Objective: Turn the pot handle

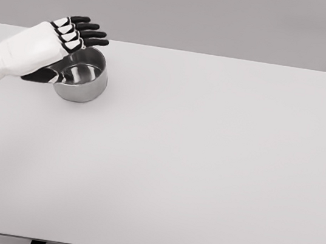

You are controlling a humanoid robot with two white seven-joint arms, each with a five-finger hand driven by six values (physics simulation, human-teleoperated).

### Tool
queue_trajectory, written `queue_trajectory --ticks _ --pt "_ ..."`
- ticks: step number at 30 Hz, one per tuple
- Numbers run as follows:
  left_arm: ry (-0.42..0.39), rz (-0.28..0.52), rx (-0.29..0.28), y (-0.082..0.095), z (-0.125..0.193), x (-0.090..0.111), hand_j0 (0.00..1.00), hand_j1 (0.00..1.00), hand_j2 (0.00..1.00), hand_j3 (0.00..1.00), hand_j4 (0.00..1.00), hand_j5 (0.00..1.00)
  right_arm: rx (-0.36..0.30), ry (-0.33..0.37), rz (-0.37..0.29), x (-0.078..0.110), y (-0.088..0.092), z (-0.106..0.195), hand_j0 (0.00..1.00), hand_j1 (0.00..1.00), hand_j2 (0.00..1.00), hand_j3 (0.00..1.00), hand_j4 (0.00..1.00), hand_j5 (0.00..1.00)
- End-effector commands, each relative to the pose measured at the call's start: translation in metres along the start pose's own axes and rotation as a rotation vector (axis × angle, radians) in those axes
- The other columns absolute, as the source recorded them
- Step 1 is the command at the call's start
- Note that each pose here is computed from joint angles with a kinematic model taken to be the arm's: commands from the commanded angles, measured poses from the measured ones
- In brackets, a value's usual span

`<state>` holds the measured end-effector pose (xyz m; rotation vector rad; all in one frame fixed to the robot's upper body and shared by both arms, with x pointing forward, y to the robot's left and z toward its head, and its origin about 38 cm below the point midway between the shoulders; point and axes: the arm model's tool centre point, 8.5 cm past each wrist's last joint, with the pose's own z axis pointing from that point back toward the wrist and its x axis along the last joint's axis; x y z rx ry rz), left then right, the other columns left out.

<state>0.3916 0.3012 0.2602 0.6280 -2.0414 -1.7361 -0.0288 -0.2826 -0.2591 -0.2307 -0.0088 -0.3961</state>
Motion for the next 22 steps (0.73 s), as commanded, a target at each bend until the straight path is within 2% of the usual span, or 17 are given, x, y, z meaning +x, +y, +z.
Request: queue_trajectory --ticks 1,3,5,7,10,12,16,18,22 --pt "-0.014 0.023 0.012 -0.004 -0.005 0.005 1.00 1.00 1.00 1.00 1.00 1.00 0.000 0.000 0.000 0.000 0.000 0.000 1.00 1.00 1.00 1.00 1.00 1.00" --pt "-0.017 0.030 0.011 -0.007 -0.005 0.007 1.00 1.00 1.00 1.00 1.00 1.00 0.000 0.000 0.000 0.000 0.000 0.000 1.00 1.00 1.00 1.00 1.00 1.00" --pt "-0.035 0.087 -0.009 -0.030 -0.006 0.020 1.00 1.00 1.00 1.00 1.00 1.00 0.000 0.000 0.000 0.000 0.000 0.000 1.00 1.00 1.00 1.00 1.00 1.00" --pt "-0.049 0.120 -0.011 -0.043 -0.011 0.029 1.00 1.00 1.00 1.00 1.00 1.00 0.000 0.001 0.000 0.000 0.000 0.000 1.00 1.00 1.00 1.00 1.00 1.00" --pt "-0.122 0.214 -0.008 -0.072 -0.039 0.060 1.00 1.00 1.00 1.00 1.00 1.00 0.000 0.000 0.000 0.000 0.000 0.000 1.00 1.00 1.00 1.00 1.00 1.00" --pt "-0.141 0.228 -0.050 -0.080 -0.046 0.067 1.00 1.00 1.00 1.00 1.00 1.00 0.000 0.000 0.000 0.000 0.000 0.000 1.00 1.00 1.00 1.00 1.00 1.00" --pt "-0.163 0.248 -0.047 -0.086 -0.055 0.076 1.00 1.00 1.00 1.00 1.00 1.00 0.000 0.000 0.000 0.000 0.000 0.000 1.00 1.00 1.00 1.00 1.00 1.00" --pt "-0.165 0.246 -0.072 -0.088 -0.057 0.076 1.00 1.00 1.00 1.00 1.00 1.00 0.000 0.000 0.000 0.000 0.000 0.000 1.00 1.00 1.00 1.00 1.00 1.00" --pt "-0.171 0.250 -0.036 -0.083 -0.066 0.077 1.00 1.00 1.00 1.00 1.00 1.00 0.000 0.000 0.000 0.000 0.000 0.000 1.00 1.00 1.00 1.00 1.00 1.00"
